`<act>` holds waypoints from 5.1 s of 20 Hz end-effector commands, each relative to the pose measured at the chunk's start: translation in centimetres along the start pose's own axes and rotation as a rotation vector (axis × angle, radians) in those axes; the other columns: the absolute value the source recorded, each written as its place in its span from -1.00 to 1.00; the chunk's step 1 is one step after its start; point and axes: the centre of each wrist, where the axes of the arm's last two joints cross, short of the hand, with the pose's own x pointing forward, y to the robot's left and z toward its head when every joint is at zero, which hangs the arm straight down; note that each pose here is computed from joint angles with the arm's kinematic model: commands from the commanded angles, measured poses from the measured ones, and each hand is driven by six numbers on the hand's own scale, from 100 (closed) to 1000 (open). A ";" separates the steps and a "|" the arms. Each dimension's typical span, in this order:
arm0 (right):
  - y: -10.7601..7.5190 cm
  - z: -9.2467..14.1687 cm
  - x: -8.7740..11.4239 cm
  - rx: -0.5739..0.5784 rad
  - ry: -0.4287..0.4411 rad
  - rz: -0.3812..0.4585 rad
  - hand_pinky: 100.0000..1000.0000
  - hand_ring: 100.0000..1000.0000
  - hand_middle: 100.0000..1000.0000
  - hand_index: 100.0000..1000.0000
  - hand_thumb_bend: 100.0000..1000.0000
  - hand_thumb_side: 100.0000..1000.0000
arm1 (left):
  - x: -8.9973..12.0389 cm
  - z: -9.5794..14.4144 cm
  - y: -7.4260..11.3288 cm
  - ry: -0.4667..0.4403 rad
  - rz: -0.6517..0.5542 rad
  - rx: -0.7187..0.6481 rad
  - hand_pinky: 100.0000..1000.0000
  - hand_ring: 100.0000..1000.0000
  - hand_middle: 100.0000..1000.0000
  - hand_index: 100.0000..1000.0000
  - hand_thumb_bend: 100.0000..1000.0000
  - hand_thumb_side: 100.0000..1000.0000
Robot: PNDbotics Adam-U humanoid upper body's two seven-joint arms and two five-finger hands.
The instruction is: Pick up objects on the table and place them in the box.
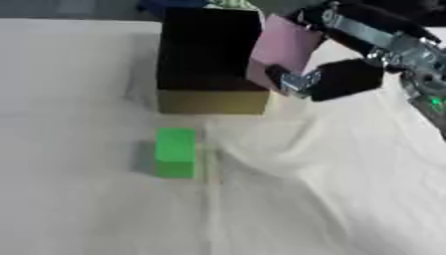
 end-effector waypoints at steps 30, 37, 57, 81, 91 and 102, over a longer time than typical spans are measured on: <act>3.3 -14.1 -5.6 -0.029 0.222 0.040 0.54 0.34 0.09 0.57 -1.00 0.06 | 1.2 -1.7 0.0 -0.080 0.040 -0.009 0.30 0.48 0.29 0.58 -0.53 1.00; 4.1 -14.6 -6.5 0.032 0.239 0.096 0.64 0.58 0.41 0.72 -0.73 0.18 | 1.3 -1.7 -0.1 -0.079 0.043 -0.010 0.30 0.48 0.29 0.58 -0.54 1.00; 0.8 -13.5 -4.6 -0.075 0.202 0.202 0.69 0.65 0.54 0.83 -0.40 0.43 | 1.2 -1.7 0.0 -0.072 0.043 -0.003 0.30 0.47 0.28 0.58 -0.53 1.00; -3.3 2.1 -1.8 -0.344 -0.039 0.354 0.71 0.65 0.47 0.74 -0.96 0.90 | 4.8 -5.5 -1.3 -0.325 -0.323 -0.621 0.48 0.55 0.43 0.67 -0.61 1.00; -3.0 3.4 -4.1 -0.464 -0.043 0.330 0.70 0.63 0.45 0.73 -0.96 0.86 | 7.8 -6.5 -3.6 -0.439 -0.460 -1.142 0.60 0.64 0.53 0.67 0.59 1.00; -2.4 3.6 -4.8 -0.482 -0.053 0.284 0.69 0.60 0.43 0.73 -0.96 0.88 | 9.5 -5.9 -5.6 -0.356 -0.449 -1.343 0.60 0.71 0.58 0.76 0.27 0.44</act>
